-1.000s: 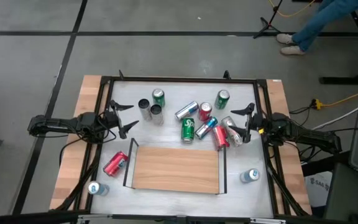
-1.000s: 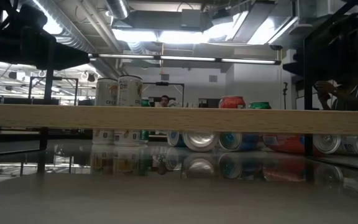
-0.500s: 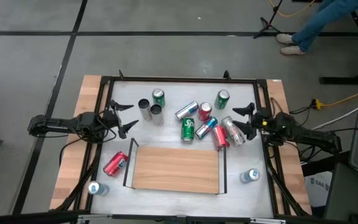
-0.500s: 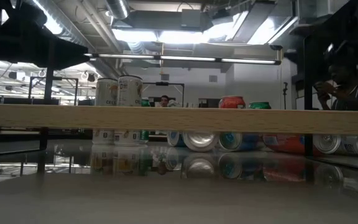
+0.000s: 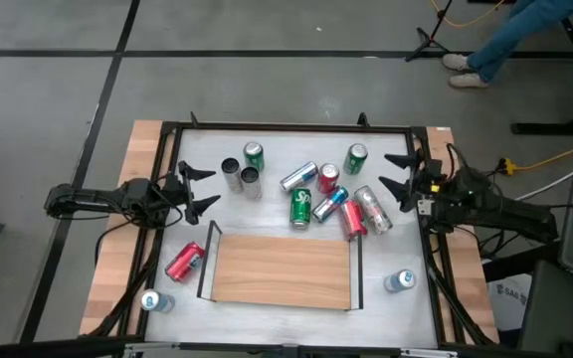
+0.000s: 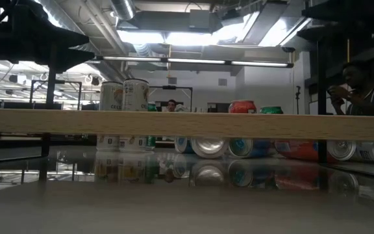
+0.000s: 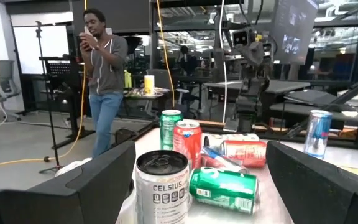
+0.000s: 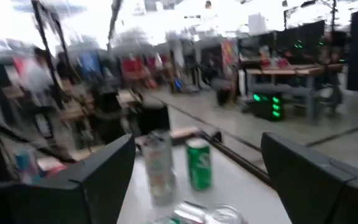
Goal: Place canned beverage on shelf
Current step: Put the top right green soda can on the shelf
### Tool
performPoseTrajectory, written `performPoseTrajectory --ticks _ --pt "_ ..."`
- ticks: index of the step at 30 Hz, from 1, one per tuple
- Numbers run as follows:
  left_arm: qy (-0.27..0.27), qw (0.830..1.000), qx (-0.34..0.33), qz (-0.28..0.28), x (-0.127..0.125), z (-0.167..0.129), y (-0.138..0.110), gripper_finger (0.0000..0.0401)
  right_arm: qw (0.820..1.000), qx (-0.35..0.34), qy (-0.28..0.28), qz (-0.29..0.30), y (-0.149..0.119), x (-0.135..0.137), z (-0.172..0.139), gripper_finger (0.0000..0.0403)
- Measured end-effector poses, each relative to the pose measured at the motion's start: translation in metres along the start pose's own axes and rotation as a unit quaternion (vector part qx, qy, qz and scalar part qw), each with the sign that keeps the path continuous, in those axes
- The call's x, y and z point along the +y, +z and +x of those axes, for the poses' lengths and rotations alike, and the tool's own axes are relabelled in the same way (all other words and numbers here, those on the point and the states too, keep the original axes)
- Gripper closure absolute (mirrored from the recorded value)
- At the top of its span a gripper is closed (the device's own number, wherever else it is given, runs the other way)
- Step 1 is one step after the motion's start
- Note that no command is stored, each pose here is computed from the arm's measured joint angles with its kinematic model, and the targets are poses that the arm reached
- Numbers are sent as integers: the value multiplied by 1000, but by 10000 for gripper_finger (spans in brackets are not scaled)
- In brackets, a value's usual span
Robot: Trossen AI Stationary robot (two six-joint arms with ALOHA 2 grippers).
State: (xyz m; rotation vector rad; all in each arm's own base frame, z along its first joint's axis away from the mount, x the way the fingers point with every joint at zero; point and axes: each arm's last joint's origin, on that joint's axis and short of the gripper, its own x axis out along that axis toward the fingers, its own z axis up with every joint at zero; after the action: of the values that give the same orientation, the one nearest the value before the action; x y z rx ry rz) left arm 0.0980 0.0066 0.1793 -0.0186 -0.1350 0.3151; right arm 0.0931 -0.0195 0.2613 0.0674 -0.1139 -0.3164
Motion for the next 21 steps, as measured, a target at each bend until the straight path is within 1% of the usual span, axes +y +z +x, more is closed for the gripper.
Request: performPoseTrajectory --ticks 3,6,10,14,17,19,21 --pt "0 1000 0 0 0 0 0 47 996 64 -33 -44 14 1 12 63" --pt "0 1000 0 0 0 0 0 47 984 133 -81 -89 27 2 28 63" --pt "0 1000 0 0 0 0 0 47 954 232 -132 -140 39 2 53 63" --pt "0 1000 0 0 0 0 0 47 921 320 -159 -154 46 -8 79 63" --pt "1 1000 0 0 0 0 0 47 898 377 -162 -158 46 -22 101 63" --pt "1 1000 1 1 0 0 0 47 880 421 -149 -160 40 -33 114 63" --pt "1 1000 1 0 0 0 0 47 870 449 -124 -162 38 -44 127 63"
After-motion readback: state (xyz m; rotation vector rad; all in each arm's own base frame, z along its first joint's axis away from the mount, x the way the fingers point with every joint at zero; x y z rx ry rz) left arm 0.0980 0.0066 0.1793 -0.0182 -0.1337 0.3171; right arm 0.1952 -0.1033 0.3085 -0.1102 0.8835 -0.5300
